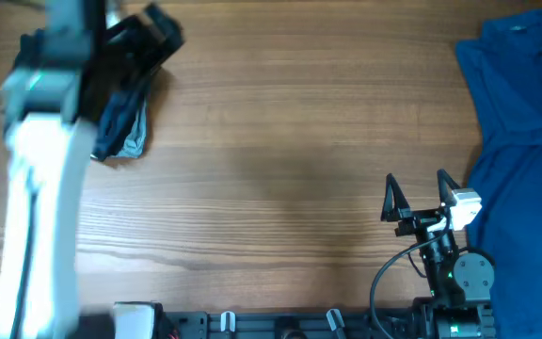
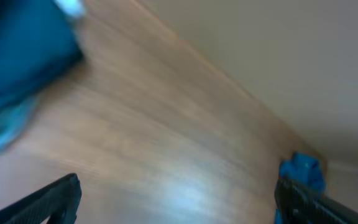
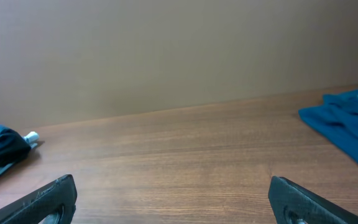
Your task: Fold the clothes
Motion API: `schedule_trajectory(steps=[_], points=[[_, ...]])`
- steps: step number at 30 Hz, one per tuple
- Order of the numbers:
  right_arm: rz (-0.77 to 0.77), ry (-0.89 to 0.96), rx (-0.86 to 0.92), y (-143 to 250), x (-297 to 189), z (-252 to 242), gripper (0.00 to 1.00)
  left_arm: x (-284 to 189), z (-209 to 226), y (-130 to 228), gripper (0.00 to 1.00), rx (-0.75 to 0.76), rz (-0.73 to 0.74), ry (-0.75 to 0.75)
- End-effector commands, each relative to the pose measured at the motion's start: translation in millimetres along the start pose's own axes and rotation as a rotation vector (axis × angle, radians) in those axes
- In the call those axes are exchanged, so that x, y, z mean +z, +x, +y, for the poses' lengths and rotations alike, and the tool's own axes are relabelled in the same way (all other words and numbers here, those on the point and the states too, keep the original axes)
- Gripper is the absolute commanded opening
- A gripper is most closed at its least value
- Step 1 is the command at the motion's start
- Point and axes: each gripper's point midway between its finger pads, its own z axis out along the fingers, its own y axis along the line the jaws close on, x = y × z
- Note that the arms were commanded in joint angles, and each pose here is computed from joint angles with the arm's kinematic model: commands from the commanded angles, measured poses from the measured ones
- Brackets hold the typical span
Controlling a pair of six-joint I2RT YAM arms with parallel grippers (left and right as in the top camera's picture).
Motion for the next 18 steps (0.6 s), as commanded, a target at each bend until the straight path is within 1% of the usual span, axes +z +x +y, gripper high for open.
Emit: schedule_trajectory(steps=[1,2,4,5,7,8,10,12,13,15,18], points=[[-0.013,0.017,0.009,-2.6,-0.5,-3.3,1.00,-108.9,21.0,-2.4,1.00,0.009,-0.222,-0.047],[-0.013,0.017,0.010,-2.6,-0.5,-3.3,1.00,-136.5,28.5,5.5,1.00,0.009,-0.268,-0.038],[-0.013,0.017,0.010,-2.6,-0.5,-3.3,1.00,-169.1,45.7,29.1,1.00,0.009,-0.318,-0.005],[-0.013,0.017,0.010,-2.6,-0.5,-3.3,1.00,-178.1,61.9,47.2,1.00,0.006,-0.331,0.000],[-0.013,0.017,0.010,-2.6,-0.5,-3.3,1.00,-179.8,92.8,76.3,1.00,-0.008,-0.347,-0.010],[-0.013,0.017,0.010,-2.6,-0.5,-3.3,1.00,-173.0,115.3,94.1,1.00,-0.023,-0.365,-0.021],[-0.013,0.017,0.010,-2.6,-0.5,-3.3,1.00,-156.4,141.7,112.4,1.00,-0.043,-0.390,-0.036],[-0.013,0.017,0.010,-2.6,-0.5,-3.3,1.00,-123.9,171.8,125.4,1.00,-0.064,-0.430,-0.062],[-0.013,0.017,0.010,-2.6,-0.5,-3.3,1.00,-103.8,183.3,129.2,1.00,-0.078,-0.459,-0.049],[-0.013,0.017,0.010,-2.6,-0.5,-3.3,1.00,-74.7,190.9,130.5,1.00,-0.103,-0.511,0.017],[-0.013,0.017,0.010,-2.6,-0.5,-3.3,1.00,-43.0,187.6,127.7,1.00,-0.079,-0.579,0.140]])
